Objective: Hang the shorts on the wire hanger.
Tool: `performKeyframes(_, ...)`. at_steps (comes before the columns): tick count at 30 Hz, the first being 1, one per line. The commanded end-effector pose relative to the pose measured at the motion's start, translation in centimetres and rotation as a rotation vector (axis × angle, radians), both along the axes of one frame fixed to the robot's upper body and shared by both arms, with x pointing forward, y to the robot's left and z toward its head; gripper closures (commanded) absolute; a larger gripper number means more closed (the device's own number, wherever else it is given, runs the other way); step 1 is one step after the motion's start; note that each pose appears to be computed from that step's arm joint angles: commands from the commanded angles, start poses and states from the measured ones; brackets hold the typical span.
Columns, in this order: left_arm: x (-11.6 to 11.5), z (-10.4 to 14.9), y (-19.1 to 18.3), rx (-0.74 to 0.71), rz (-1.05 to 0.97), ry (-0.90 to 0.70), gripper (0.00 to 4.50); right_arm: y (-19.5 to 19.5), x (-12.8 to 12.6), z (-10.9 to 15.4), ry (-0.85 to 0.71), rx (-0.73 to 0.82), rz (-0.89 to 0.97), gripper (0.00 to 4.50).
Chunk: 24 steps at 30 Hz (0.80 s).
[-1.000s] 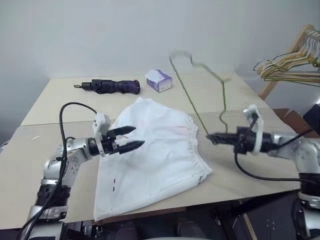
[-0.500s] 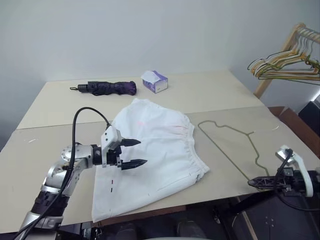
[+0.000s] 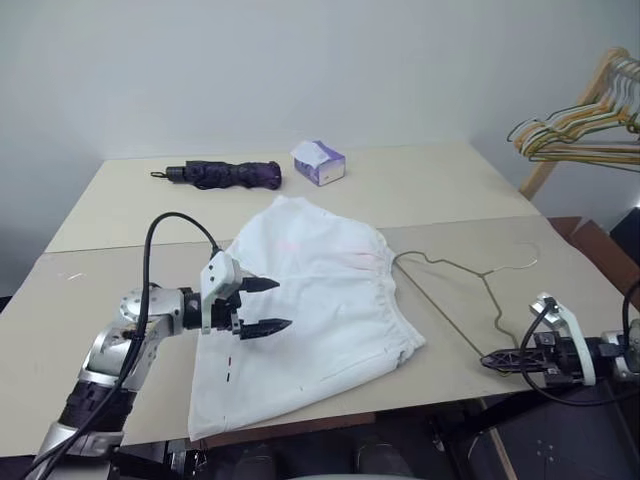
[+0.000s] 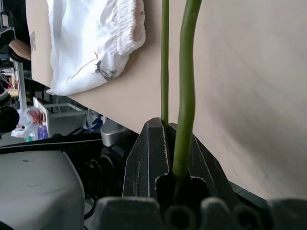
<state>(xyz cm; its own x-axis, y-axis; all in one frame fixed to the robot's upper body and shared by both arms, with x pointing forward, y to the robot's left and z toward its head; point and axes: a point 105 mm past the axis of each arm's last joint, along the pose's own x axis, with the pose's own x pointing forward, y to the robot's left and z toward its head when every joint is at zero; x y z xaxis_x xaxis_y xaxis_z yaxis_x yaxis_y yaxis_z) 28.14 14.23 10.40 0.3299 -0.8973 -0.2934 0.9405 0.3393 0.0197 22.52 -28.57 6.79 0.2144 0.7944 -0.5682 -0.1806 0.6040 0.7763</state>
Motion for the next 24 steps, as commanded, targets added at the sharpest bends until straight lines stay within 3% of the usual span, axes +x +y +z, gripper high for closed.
performKeyframes(1, -0.1, 1.1, -0.4, 0.002, -0.017, -0.057, 0.02, 0.0, 0.2, 1.0, -0.039, 0.023, 0.028, 4.5)
performKeyframes(12, 0.2, 1.0, -0.6, 0.005, -0.007, -0.069, 0.02, 1.6, -0.1, 2.5, -0.116, 0.11, 0.148, 4.5)
performKeyframes(16, 0.2, 1.0, -0.6, 0.006, -0.003, -0.073, 0.02, 2.1, -0.6, 2.2, -0.117, 0.071, 0.253, 4.5)
performKeyframes(24, 0.4, 0.6, -1.3, 0.032, -0.021, -0.091, 0.02, 1.8, 2.4, 1.6, -0.104, -0.04, 0.287, 4.5)
